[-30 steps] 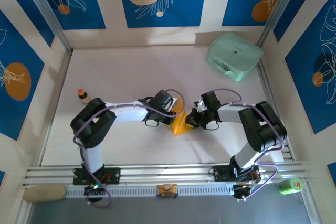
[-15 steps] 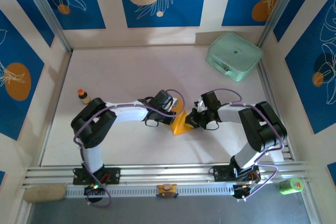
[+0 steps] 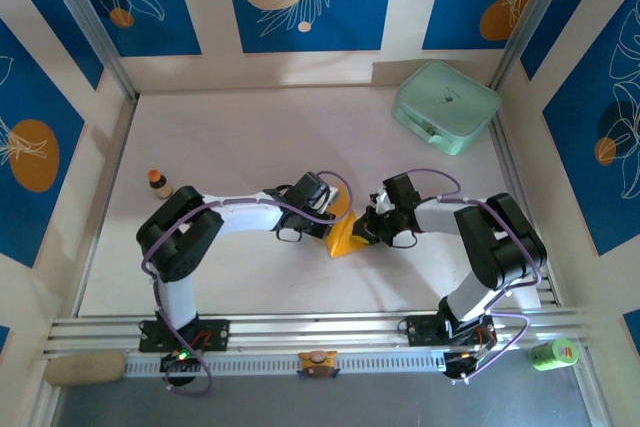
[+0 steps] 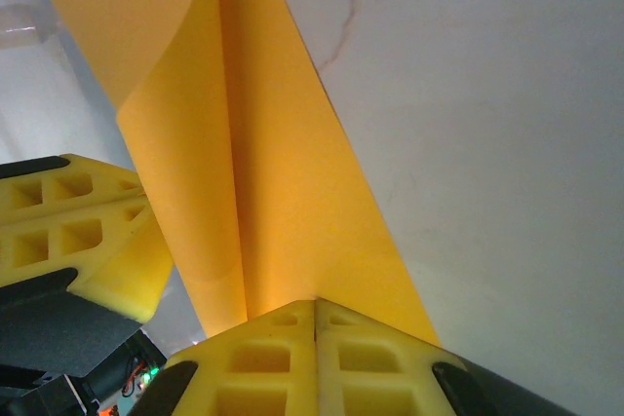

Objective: Fold a paper plane with a square sheet of paper (pick it up from the middle)
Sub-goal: Fold the triangle a second time at the center of the table.

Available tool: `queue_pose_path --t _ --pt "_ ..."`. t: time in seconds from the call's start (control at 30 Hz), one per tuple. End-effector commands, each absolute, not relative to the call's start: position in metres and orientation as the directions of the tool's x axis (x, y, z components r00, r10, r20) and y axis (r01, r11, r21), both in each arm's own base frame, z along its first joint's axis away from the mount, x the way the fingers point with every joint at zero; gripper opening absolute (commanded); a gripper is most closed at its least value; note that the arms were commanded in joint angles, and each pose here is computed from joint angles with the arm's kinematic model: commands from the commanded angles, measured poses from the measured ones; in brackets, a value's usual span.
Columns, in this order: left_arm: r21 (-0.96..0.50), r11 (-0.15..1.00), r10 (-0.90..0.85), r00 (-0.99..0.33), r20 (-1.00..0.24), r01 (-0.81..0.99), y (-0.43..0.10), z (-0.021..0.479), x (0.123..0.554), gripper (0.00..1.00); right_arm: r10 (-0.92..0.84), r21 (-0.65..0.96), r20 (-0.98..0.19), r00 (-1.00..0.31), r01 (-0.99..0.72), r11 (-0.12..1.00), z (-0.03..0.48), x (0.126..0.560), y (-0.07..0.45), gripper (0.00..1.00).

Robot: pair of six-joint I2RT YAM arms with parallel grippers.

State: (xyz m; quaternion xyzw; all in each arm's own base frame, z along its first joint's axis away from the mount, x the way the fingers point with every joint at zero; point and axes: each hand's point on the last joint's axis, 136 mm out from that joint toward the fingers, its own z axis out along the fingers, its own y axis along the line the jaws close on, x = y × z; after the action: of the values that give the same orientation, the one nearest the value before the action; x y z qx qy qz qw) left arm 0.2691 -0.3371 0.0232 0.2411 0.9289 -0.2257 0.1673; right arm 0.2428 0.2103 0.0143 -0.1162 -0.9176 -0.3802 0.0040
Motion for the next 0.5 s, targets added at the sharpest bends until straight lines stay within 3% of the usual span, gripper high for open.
queue_pose_path --t 0.0,0.47 --pt "-0.321 0.788 0.381 -0.826 -0.415 0.525 -0.3346 0.0163 0.2737 0.0 0.222 0.668 0.12 -0.968 0.244 0.703 0.0095 0.2379 0.2039 0.04" --pt "-0.335 0.772 0.39 -0.819 -0.421 0.54 -0.3385 0.0197 0.2719 0.0 0.223 0.668 0.119 -0.968 0.244 0.703 0.0094 0.2385 0.2038 0.04"
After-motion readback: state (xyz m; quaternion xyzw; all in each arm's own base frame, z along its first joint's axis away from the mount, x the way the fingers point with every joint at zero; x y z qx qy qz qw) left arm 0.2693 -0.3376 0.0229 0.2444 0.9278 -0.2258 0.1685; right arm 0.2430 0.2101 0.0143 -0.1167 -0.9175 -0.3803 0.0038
